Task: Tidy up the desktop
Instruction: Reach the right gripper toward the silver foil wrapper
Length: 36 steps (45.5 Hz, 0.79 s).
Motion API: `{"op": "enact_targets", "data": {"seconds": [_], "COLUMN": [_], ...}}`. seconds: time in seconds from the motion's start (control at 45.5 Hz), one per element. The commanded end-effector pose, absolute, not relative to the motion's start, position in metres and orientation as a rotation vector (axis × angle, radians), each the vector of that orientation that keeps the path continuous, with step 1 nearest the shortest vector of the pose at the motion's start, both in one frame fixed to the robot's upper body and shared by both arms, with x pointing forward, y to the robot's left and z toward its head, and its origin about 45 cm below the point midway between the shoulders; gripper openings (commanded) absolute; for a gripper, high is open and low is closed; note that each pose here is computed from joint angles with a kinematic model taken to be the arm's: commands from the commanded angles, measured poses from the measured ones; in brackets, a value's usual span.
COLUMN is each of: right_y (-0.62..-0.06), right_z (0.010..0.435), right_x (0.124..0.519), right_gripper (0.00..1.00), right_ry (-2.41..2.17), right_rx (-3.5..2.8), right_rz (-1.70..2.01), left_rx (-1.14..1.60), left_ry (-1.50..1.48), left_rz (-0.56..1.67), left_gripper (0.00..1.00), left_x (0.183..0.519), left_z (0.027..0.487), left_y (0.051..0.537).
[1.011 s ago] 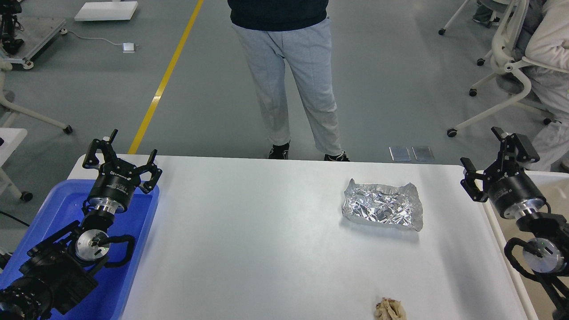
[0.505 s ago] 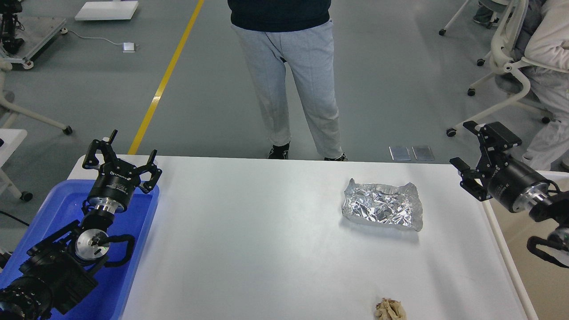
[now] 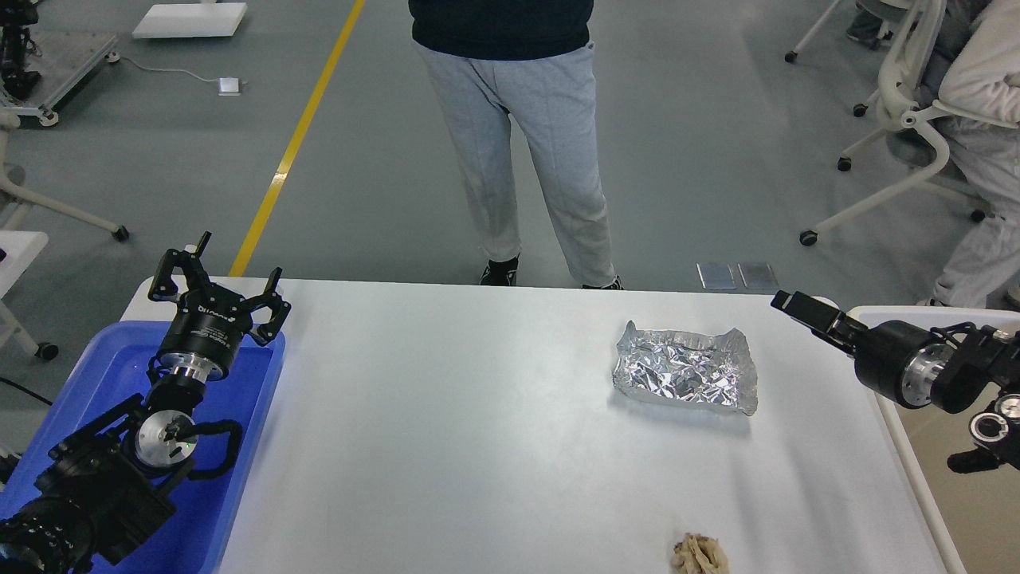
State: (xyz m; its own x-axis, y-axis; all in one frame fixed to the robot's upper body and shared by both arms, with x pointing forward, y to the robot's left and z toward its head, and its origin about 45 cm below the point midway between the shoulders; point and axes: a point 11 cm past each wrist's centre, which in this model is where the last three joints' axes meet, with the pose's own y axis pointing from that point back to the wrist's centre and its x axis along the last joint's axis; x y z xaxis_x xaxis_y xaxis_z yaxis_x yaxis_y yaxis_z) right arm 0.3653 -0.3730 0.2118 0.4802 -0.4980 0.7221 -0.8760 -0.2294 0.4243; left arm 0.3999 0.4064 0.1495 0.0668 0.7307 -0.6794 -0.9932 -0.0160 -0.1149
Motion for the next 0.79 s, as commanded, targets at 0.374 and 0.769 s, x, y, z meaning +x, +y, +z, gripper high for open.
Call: {"op": "enact_targets", "data": {"seconds": [0.374,0.769], "right_y": [-0.349,-0.322], "right_z": [0.132,0.074], "right_x": [0.388,0.388], "right_gripper": [0.99,0.99], "right_ry": [-0.736,-0.571], "right_rx": [1.631,1.555], "right_rz": [0.746,0.896], "left_rx": [-0.674,-0.675], "left_ry": [0.496,0.495], "left_rz": [1.46,1.46], "left_gripper": [1.0,1.0], "left_x": [0.4,0.4], "left_z": [0.149,0.149], "left_y": [0.406,0.406]}}
